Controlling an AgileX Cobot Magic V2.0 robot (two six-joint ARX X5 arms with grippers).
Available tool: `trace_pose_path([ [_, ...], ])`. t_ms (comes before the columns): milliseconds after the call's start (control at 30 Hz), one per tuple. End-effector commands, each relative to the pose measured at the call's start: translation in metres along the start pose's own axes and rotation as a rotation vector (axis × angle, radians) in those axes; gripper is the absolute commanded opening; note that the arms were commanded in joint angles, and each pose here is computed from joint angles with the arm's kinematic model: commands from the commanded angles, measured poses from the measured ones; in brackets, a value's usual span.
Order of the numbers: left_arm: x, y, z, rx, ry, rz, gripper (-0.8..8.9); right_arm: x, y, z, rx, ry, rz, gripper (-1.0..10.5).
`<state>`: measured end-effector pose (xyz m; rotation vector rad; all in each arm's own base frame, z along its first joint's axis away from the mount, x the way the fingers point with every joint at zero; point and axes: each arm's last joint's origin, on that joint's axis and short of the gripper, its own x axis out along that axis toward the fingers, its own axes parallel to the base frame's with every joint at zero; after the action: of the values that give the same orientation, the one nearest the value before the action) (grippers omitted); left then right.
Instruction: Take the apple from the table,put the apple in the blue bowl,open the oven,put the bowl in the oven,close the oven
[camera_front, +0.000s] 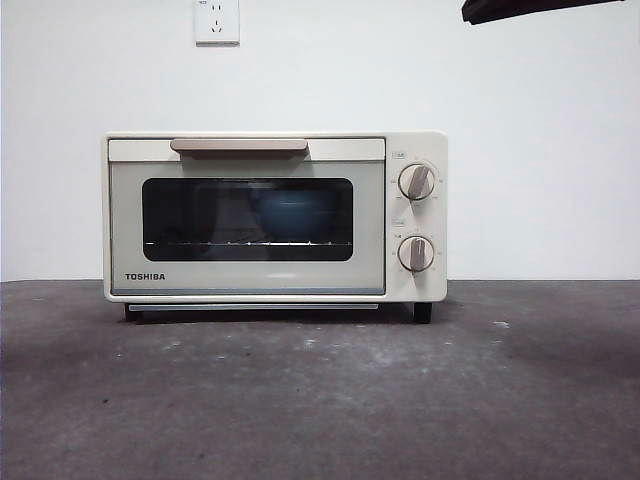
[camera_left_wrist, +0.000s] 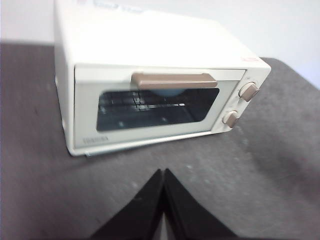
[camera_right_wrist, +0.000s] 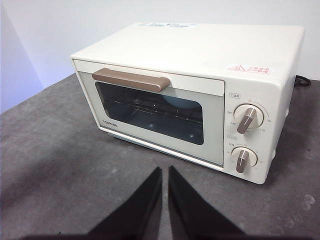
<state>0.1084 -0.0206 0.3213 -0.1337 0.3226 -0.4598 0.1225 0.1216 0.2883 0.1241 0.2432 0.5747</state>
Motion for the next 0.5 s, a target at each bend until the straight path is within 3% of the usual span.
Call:
trace_pose_path([
  [33, -0.003, 0.002, 0.002, 0.216, -0.075, 0.031, 0.07, 0.0, 0.002, 0.002, -0.009, -0.007, 0.008, 0.0],
  [167, -0.004, 0.009, -0.013, 0.287, -0.186, 0.101, 0.07, 0.0, 0.002, 0.002, -0.009, -0.007, 0.008, 0.0],
  [300, 0.0, 0.019, -0.04, 0.308, -0.271, 0.245, 0.07, 0.0, 0.002, 0.002, -0.009, -0.007, 0.008, 0.0],
  [500, 0.006, 0.032, -0.087, 0.294, -0.287, 0.385, 0.07, 0.0, 0.002, 0.002, -0.009, -0.007, 0.008, 0.0],
])
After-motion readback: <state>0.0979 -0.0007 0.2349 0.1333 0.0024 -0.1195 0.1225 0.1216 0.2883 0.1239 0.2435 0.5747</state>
